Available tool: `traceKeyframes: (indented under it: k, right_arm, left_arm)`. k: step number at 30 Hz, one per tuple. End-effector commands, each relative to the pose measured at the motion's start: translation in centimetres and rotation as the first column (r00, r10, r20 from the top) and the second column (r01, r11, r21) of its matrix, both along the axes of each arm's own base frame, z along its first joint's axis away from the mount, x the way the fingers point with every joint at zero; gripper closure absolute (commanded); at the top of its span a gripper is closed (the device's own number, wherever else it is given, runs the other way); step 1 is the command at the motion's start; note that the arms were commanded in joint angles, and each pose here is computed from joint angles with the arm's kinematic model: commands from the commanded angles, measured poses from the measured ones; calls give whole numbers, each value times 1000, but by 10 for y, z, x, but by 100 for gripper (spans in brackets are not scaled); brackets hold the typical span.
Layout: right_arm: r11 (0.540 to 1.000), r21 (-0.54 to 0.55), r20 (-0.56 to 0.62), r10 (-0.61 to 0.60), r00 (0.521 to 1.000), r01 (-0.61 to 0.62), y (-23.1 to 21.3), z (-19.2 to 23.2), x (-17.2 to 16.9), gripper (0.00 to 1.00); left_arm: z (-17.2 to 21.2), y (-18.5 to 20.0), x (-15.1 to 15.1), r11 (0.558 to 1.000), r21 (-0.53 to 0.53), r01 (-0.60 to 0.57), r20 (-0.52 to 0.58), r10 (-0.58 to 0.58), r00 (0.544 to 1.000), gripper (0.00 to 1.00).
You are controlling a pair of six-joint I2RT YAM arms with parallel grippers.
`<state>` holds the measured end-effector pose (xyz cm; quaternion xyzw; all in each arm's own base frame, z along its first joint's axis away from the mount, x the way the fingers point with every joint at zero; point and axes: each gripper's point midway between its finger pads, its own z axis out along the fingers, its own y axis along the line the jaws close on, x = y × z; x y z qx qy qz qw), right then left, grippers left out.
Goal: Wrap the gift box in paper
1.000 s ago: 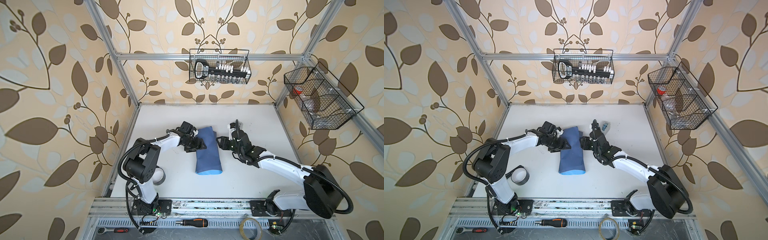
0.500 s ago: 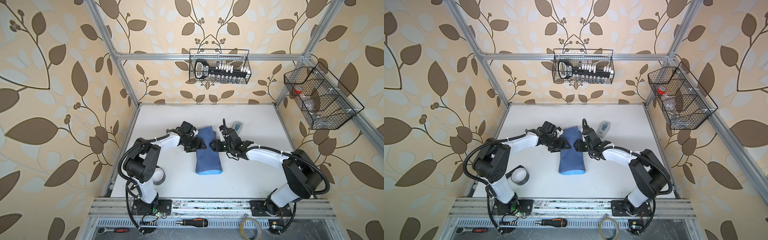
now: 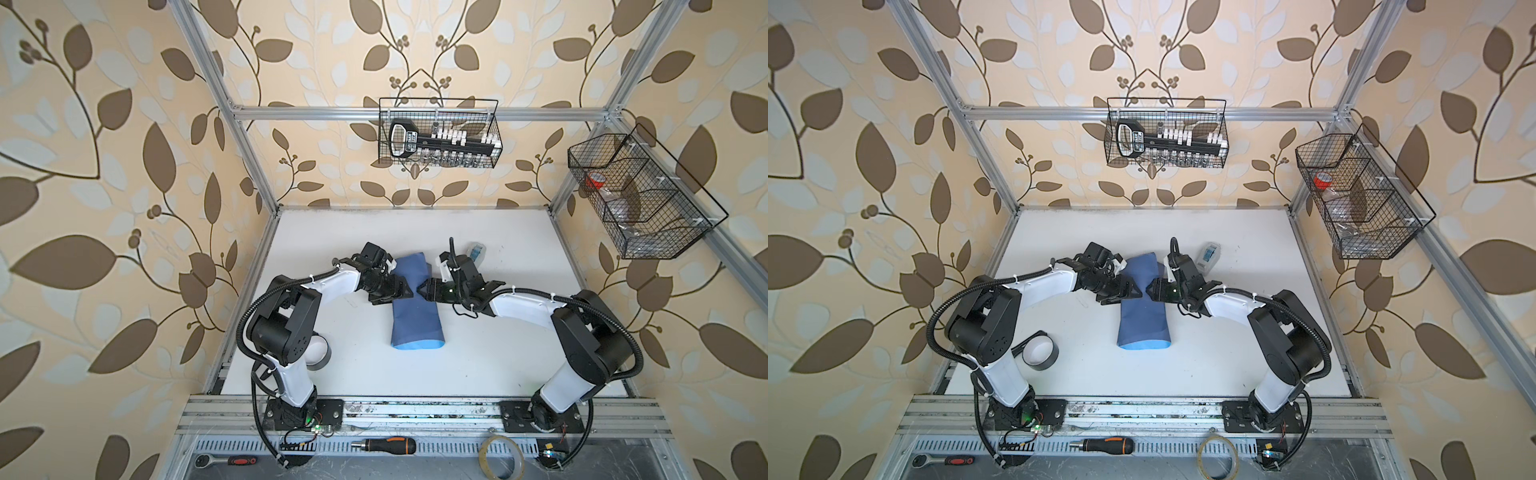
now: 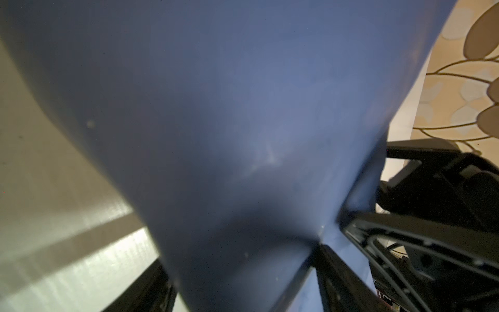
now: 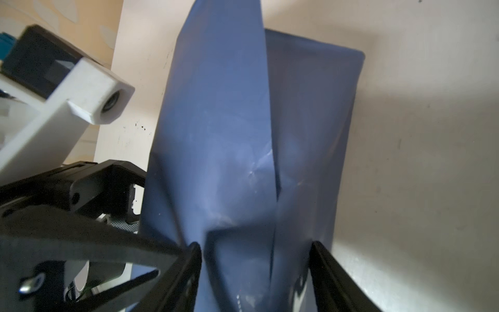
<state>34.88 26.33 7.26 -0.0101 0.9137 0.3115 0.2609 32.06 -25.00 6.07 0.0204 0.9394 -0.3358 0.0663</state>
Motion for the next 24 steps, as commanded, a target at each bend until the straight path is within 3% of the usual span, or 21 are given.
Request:
traceKeyframes:
  k: [1, 8, 14, 24]
  right_arm:
    - [992, 119, -51, 41, 998, -35, 8, -5, -6, 33]
    - [988, 153, -22, -5, 1000, 8, -26, 20, 1, 23]
    - [994, 93, 51, -59, 997, 54, -57, 35, -12, 20]
    - [999, 28, 95, -49, 994, 47, -60, 42, -33, 20]
  left_arm:
    - [-68, 29, -13, 973, 228, -29, -71, 46, 996, 22]
    - [-64, 28, -11, 974, 226, -29, -66, 45, 997, 22]
    - [-50, 24, -4, 978, 204, -47, -39, 56, 998, 19]
    - [26, 4, 27, 992, 96, -87, 71, 80, 994, 12]
